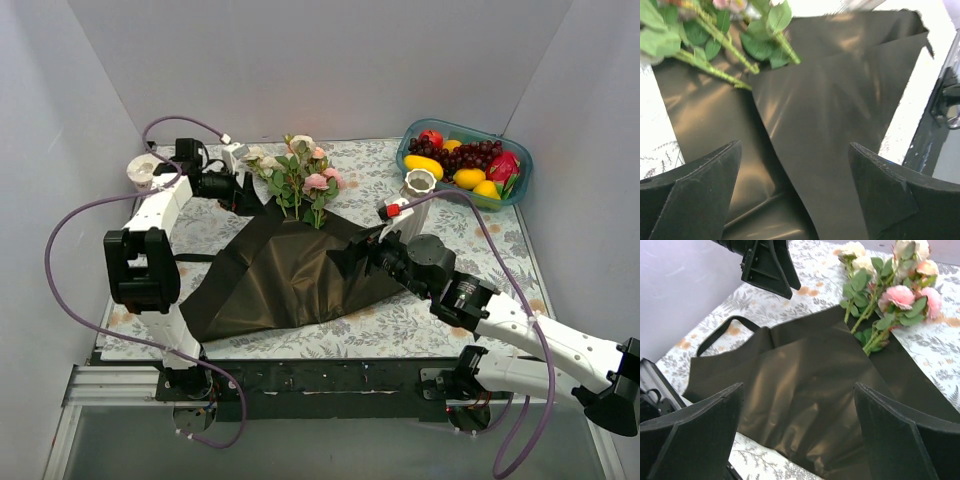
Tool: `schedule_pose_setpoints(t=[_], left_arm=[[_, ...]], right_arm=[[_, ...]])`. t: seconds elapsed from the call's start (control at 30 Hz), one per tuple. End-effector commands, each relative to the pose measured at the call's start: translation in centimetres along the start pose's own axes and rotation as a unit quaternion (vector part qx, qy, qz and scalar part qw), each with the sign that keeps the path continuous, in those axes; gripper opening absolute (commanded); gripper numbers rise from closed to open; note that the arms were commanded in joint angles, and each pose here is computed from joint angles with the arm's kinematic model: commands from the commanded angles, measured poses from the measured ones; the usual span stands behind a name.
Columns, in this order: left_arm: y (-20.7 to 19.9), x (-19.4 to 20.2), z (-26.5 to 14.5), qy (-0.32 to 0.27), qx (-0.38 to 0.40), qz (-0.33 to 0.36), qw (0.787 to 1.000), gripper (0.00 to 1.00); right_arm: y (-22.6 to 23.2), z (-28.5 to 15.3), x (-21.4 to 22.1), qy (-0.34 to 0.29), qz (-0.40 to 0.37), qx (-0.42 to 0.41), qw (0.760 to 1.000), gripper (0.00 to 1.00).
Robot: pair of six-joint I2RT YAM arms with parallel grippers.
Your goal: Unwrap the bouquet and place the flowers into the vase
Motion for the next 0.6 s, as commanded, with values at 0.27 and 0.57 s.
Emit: schedule_pose_setpoints(t=[0.27,0.57], left_arm=[[2.3,4.3,5.0,0.094,-0.039,0.029,0.994,0.85],[4.0,6.7,6.8,0.125,-0.046,0.015,0.991,0.71]], right_arm=[[-1.7,-0.4,2.0,0.016,0.015,0.035,0.999,0.95],[-2.0,-1.0,1.9,0.009,0.02,0.041,0.999,0.91]])
Point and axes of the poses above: each gripper's point midway between its finger pads, its own z axis out along the fingers, its own y axis along the line the jaws close on, x = y × z, the point moved 5 cm from there along -z, back along the fingers, and after that the axes turned 3 degrees about -z, right-handed, at the moved point
